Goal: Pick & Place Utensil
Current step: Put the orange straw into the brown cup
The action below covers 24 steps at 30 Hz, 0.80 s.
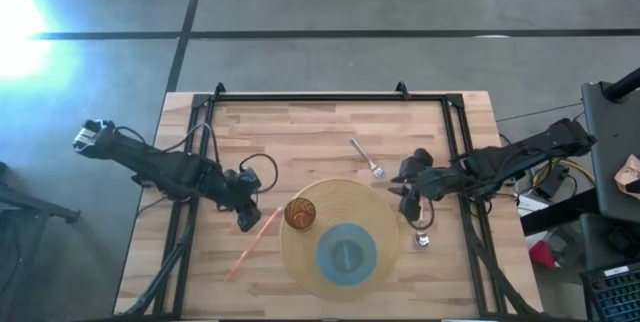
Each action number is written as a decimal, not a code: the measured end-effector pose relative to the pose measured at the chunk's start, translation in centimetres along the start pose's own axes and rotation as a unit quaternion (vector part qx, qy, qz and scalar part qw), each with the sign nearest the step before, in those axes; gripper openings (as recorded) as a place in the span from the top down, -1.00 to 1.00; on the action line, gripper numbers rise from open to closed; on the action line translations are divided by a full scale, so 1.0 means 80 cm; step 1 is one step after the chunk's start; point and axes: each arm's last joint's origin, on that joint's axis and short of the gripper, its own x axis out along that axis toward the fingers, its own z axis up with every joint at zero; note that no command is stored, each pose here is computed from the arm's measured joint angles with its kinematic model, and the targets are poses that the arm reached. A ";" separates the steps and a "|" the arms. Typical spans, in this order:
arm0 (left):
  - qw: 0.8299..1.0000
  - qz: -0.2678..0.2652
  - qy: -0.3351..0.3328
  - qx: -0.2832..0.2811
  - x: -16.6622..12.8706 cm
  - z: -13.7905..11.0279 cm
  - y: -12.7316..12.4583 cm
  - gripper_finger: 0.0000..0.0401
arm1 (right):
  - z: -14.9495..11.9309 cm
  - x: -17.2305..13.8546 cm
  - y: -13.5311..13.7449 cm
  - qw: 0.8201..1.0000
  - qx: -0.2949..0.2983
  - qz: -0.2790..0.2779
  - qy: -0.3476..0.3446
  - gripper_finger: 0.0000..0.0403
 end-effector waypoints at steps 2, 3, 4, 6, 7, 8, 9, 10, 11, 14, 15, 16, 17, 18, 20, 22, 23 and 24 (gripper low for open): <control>1.000 0.008 0.010 -0.012 0.008 -0.004 -0.004 0.10 | -0.005 -0.003 -0.006 1.000 0.011 -0.002 -0.007 0.35; 1.000 0.013 0.015 -0.019 0.012 -0.006 -0.006 0.10 | -0.007 -0.004 -0.008 1.000 0.016 -0.003 -0.008 0.35; 0.999 0.019 0.019 -0.025 0.016 -0.008 -0.008 0.10 | -0.009 -0.005 -0.010 1.000 0.020 -0.003 -0.009 0.34; 0.998 0.033 0.029 -0.038 0.026 -0.010 -0.012 0.10 | -0.014 -0.005 -0.014 1.000 0.023 -0.003 -0.011 0.33; 0.998 0.040 0.034 -0.043 0.031 -0.011 -0.013 0.10 | -0.016 -0.005 -0.015 1.000 0.023 -0.004 -0.010 0.32; 0.997 0.048 0.038 -0.046 0.037 -0.013 -0.014 0.10 | -0.017 -0.005 -0.016 1.000 0.025 -0.004 -0.010 0.32; 0.996 0.056 0.042 -0.048 0.042 -0.014 -0.015 0.10 | -0.019 -0.005 -0.017 1.000 0.027 -0.004 -0.009 0.32; 0.996 0.063 0.046 -0.051 0.047 -0.014 -0.016 0.10 | -0.020 -0.004 -0.018 1.000 0.030 -0.005 -0.008 0.33; 0.995 0.070 0.049 -0.052 0.051 -0.015 -0.016 0.10 | -0.020 -0.004 -0.018 0.999 0.035 -0.005 -0.008 0.33; 0.993 0.089 0.057 -0.061 0.064 -0.017 -0.018 0.10 | -0.021 -0.003 -0.018 0.999 0.042 -0.007 -0.006 0.36; 0.992 0.094 0.059 -0.063 0.067 -0.018 -0.018 0.10 | -0.021 -0.002 -0.018 0.999 0.044 -0.007 -0.005 0.37; 0.991 0.099 0.061 -0.064 0.071 -0.019 -0.019 0.10 | -0.021 -0.002 -0.018 0.999 0.046 -0.008 -0.005 0.38; 0.990 0.105 0.064 -0.064 0.074 -0.020 -0.019 0.10 | -0.021 -0.002 -0.018 0.999 0.046 -0.008 -0.005 0.39; 0.990 0.109 0.067 -0.062 0.078 -0.022 -0.020 0.10 | -0.021 -0.002 -0.018 0.999 0.046 -0.008 -0.005 0.40; 0.989 0.116 0.073 -0.056 0.083 -0.026 -0.022 0.10 | -0.021 -0.002 -0.018 0.999 0.047 -0.007 -0.005 0.41; 0.988 0.120 0.079 -0.046 0.087 -0.032 -0.025 0.10 | -0.021 -0.002 -0.018 0.999 0.047 -0.007 -0.005 0.42; 0.988 0.123 0.082 -0.043 0.089 -0.036 -0.027 0.10 | -0.021 -0.002 -0.018 0.999 0.047 -0.007 -0.005 0.43; 0.988 0.125 0.085 -0.042 0.091 -0.041 -0.029 0.10 | -0.021 -0.002 -0.018 0.999 0.047 -0.007 -0.005 0.43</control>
